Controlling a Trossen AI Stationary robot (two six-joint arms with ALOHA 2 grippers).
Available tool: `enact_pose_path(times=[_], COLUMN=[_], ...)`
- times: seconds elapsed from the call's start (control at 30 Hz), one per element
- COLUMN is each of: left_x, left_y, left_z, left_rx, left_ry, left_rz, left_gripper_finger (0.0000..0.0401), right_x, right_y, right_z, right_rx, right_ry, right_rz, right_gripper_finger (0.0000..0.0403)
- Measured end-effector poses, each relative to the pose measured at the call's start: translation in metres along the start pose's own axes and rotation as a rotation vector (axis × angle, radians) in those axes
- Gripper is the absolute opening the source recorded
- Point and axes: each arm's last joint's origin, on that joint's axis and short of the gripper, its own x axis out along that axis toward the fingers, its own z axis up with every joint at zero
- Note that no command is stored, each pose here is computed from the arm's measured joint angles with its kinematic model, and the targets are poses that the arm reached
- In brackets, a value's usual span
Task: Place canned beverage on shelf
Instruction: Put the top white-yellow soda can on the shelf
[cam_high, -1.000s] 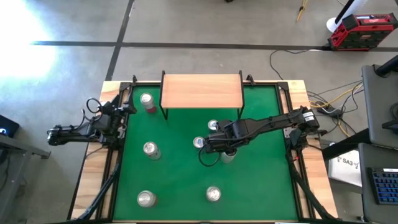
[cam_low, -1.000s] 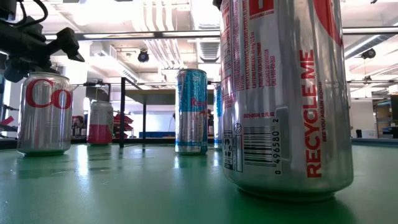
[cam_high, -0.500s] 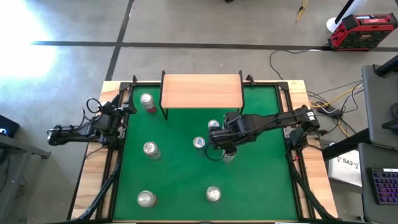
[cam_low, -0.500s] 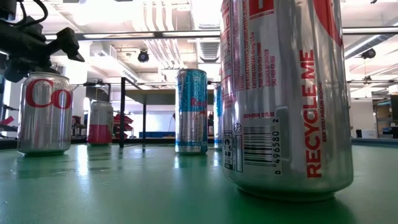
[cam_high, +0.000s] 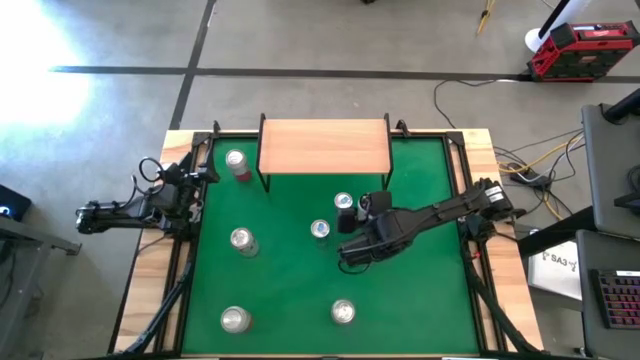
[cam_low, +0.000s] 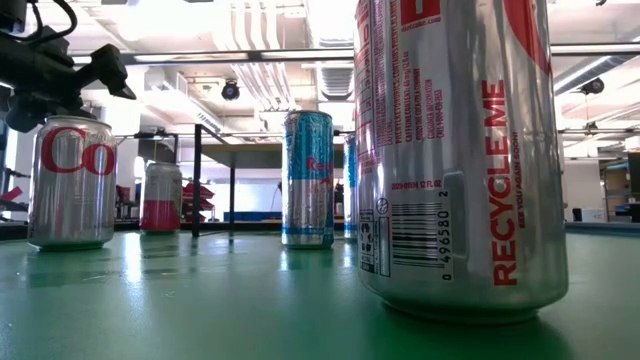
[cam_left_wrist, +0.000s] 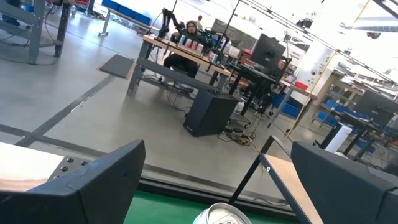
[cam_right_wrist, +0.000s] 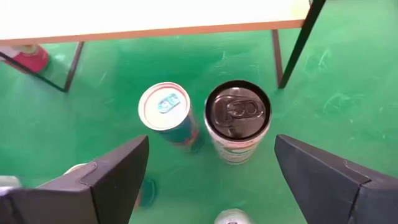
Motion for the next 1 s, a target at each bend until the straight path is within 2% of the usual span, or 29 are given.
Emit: enact_pose_path(times=[0.4, 0.57, 0.77, 1.0], left_x=[0.0, 0.0, 0.0, 0.0], left_y=[0.0, 0.0, 0.0, 0.0], left_z=[0.0, 0.0, 0.0, 0.0], left_rx=[0.001, 0.001, 0.001, 0.0], left_ry=[0.0, 0.0, 0.0, 0.0], left_rz=[0.0, 0.0, 0.0, 0.0], left_gripper_finger=[0.0389, 0.0389, 0.0389, 0.0389], right_x=[0.017, 0.026, 0.043, 0.048], right_y=[-0.006, -0.004, -0.002, 0.001], right_z=[-0.008, 0.002, 0.021, 0.025], right_rx=[0.005, 0.036, 0.066, 0.02], right_ry=[0.0, 0.003, 0.136, 0.166], right_rz=[-0.072, -0.101, -0.201, -0.188], right_gripper_finger=[0.0338, 0.0338, 0.0338, 0.0338])
